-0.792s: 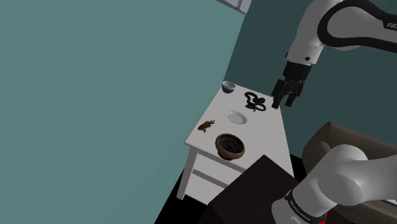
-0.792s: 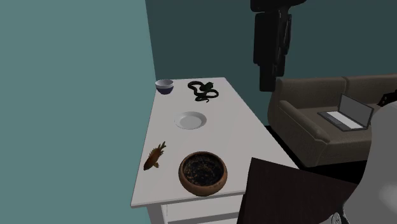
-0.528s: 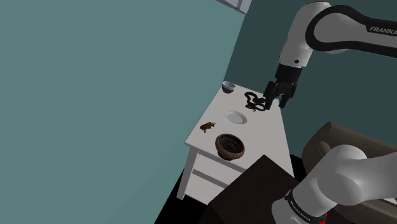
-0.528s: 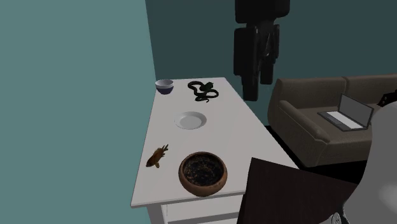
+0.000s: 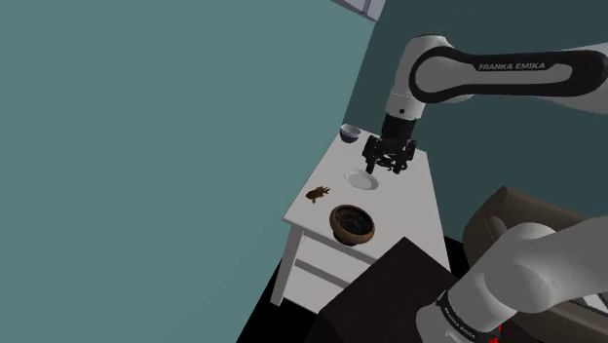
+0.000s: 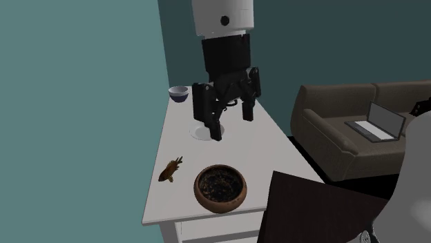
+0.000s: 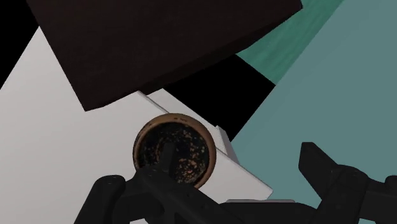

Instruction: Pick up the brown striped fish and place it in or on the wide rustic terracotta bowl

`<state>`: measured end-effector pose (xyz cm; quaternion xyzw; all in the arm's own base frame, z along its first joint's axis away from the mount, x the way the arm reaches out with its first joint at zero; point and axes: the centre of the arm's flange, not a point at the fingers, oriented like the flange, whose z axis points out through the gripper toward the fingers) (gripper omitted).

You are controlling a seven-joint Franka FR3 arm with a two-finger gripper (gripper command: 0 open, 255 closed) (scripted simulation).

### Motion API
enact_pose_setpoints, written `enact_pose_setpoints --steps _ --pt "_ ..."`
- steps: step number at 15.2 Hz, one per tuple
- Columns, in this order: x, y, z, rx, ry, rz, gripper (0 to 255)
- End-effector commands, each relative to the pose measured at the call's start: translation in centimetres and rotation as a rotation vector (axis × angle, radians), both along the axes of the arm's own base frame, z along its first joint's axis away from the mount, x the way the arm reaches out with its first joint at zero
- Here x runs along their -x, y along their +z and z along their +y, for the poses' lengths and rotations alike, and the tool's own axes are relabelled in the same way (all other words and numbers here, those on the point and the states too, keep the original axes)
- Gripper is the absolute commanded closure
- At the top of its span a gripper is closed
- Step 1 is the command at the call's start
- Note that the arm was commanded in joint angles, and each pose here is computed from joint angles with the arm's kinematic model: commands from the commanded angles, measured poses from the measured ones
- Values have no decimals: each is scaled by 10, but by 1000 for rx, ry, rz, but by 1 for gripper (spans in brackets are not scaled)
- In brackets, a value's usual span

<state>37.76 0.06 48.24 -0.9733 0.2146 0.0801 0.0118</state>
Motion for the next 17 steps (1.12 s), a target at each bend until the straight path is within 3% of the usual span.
enact_pose_setpoints --steps 1,17 --pt "-20 -20 0 10 -51 -1 0" --pt "-168 -162 -37 85 -442 7 0"
